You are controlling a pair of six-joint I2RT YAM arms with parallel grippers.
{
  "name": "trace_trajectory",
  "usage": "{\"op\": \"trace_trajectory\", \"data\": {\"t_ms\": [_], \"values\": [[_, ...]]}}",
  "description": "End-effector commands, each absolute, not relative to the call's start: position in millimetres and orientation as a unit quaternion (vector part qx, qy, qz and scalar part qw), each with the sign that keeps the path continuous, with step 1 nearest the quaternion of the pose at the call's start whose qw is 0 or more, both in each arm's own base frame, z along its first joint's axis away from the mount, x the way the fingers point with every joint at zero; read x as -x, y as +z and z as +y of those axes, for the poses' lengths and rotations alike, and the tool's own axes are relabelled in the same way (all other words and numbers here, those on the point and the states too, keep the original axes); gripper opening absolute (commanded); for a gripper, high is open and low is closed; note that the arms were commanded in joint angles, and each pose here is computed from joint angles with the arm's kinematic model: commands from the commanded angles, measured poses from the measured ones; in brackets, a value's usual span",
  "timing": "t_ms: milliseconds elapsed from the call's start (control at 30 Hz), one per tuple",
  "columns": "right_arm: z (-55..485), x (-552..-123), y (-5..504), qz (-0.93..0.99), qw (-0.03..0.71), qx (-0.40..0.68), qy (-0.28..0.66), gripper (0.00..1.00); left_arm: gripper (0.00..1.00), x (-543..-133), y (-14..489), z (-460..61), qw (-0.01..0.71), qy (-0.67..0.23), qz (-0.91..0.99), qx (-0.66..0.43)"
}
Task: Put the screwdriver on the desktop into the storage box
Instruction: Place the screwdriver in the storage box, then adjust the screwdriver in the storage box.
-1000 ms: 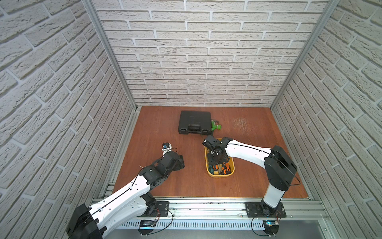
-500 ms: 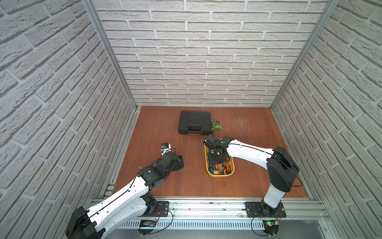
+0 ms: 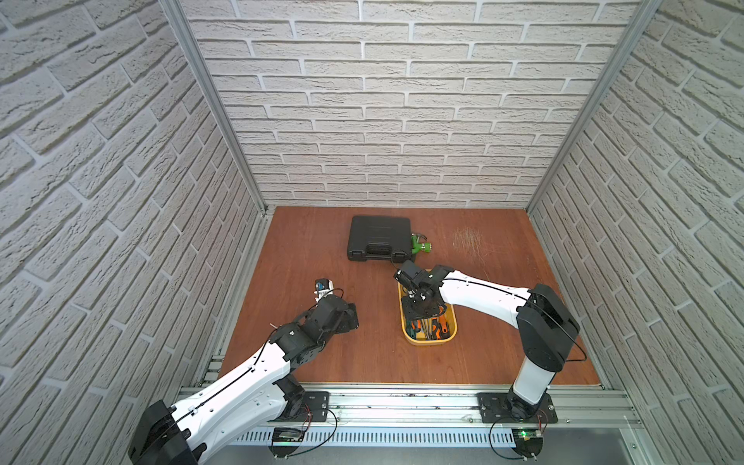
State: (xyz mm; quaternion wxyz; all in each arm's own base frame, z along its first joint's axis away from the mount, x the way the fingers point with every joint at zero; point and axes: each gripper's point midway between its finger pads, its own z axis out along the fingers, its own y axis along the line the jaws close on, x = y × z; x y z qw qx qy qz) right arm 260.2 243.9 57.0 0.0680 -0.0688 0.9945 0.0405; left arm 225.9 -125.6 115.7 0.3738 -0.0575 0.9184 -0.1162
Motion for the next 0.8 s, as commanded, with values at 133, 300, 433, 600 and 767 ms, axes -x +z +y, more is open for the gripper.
{"op": "trace_trajectory", "data": {"t_ms": [133,300,433,600,767], "values": [[251,-264,66,0.992,0.090,0.074,0.057,0.46,0.97,-231,119,-132,0.376,-0.125,0.916,0.054],[248,-264,81,0.989,0.111,0.071,0.063,0.53,0.97,-232,116,-134,0.370,-0.125,0.919,0.053],[245,-263,97,0.985,0.141,0.069,0.075,0.57,0.98,-230,116,-133,0.372,-0.126,0.918,0.053],[238,-265,119,0.977,0.183,0.057,0.093,0.58,0.98,-229,115,-130,0.375,-0.124,0.917,0.055],[227,-265,139,0.969,0.222,0.039,0.098,0.56,0.98,-230,120,-132,0.376,-0.129,0.916,0.055]]}}
